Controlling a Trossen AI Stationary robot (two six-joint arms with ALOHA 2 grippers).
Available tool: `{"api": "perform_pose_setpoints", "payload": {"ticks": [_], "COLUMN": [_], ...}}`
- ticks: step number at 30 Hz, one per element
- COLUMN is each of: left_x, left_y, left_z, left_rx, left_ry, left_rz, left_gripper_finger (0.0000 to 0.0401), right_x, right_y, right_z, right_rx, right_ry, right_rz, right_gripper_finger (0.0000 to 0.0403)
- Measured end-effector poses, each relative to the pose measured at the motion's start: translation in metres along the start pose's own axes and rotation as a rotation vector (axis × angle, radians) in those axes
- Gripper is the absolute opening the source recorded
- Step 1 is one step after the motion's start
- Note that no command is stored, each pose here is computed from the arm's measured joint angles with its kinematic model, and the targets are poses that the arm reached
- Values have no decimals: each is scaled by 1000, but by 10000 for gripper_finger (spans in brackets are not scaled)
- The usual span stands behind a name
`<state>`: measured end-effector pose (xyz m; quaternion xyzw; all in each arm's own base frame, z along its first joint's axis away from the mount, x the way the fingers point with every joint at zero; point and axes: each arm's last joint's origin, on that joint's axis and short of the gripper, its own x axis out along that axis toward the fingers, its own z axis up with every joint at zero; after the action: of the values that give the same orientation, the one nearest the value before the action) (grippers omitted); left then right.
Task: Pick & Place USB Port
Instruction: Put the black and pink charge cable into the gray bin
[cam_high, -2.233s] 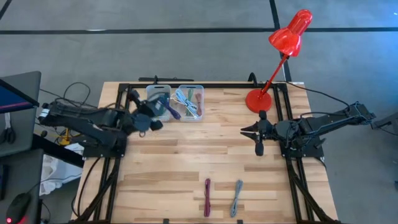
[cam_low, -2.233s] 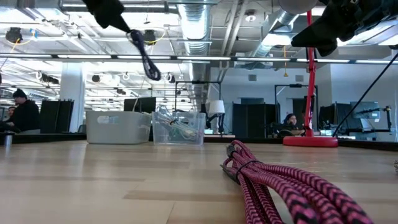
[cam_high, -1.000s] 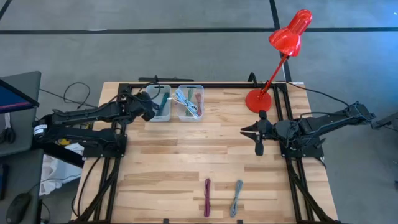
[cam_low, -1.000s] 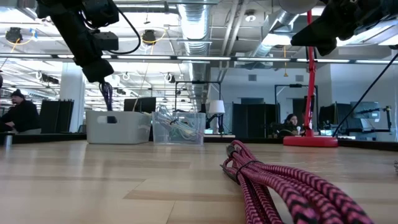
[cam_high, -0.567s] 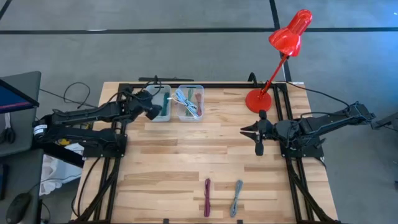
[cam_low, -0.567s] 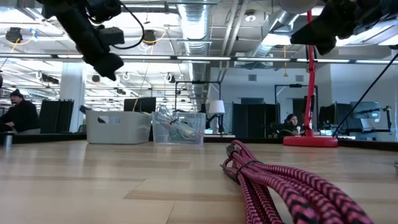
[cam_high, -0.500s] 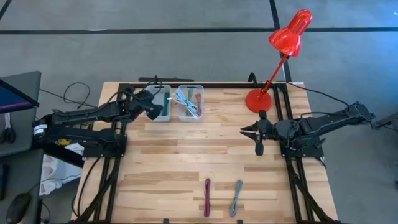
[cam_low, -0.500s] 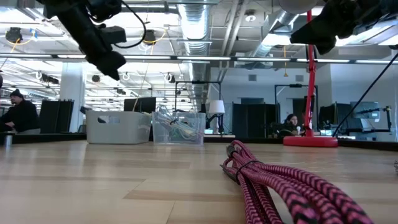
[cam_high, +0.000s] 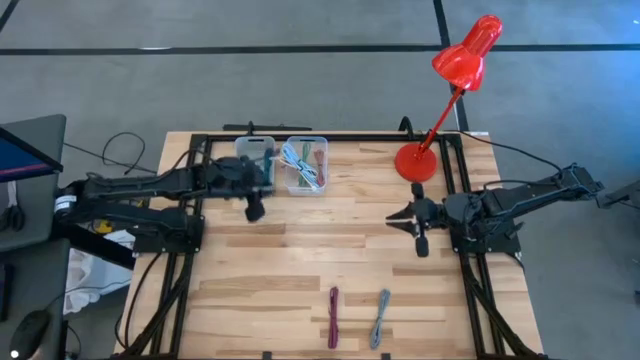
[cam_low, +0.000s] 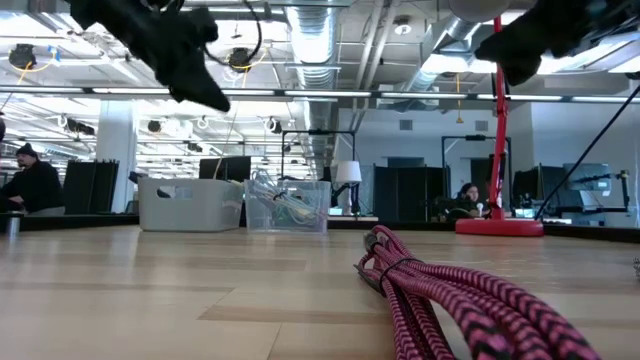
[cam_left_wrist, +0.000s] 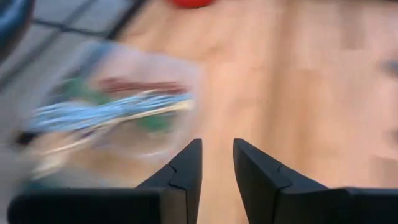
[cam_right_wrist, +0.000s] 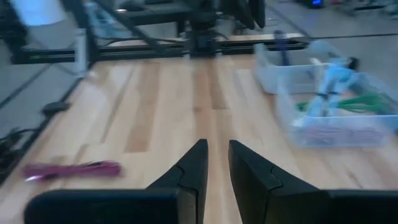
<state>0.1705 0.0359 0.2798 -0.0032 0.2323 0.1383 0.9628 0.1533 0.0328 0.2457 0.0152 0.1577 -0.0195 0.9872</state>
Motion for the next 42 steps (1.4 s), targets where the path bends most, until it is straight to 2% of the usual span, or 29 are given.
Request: {"api": "perform_pose_setpoints", "payload": {"ticks": [2, 7, 15, 24, 29, 36, 42], "left_x": [-1, -6, -1, -4, -12, -31, -43], "left_y": [-12, -46, -93, -102, -94, -76, -67], "left_z": [2, 6, 8, 5, 9, 10, 9], "left_rx": [-4, 24, 96, 115, 145, 142, 120], "left_ry": [-20, -77, -145, -146, -199, -226, -247], "left_rz": [-105, -267, -369, -370, -252, -71, -45], "left_gripper_finger": [84, 66, 47, 44, 44, 44, 44], "right_x": [0, 1, 29, 75, 95, 124, 151], "right_y": [1, 1, 15, 49, 72, 98, 110], "right_z": [0, 0, -6, -30, -31, -31, -42], "right_rx": [0, 0, -5, -40, -85, -237, -314], "right_ry": [2, 5, 45, 132, 192, 236, 370], "right_rz": [20, 30, 95, 196, 232, 269, 257], "right_gripper_finger": [58, 58, 58, 58, 58, 63, 105]}}
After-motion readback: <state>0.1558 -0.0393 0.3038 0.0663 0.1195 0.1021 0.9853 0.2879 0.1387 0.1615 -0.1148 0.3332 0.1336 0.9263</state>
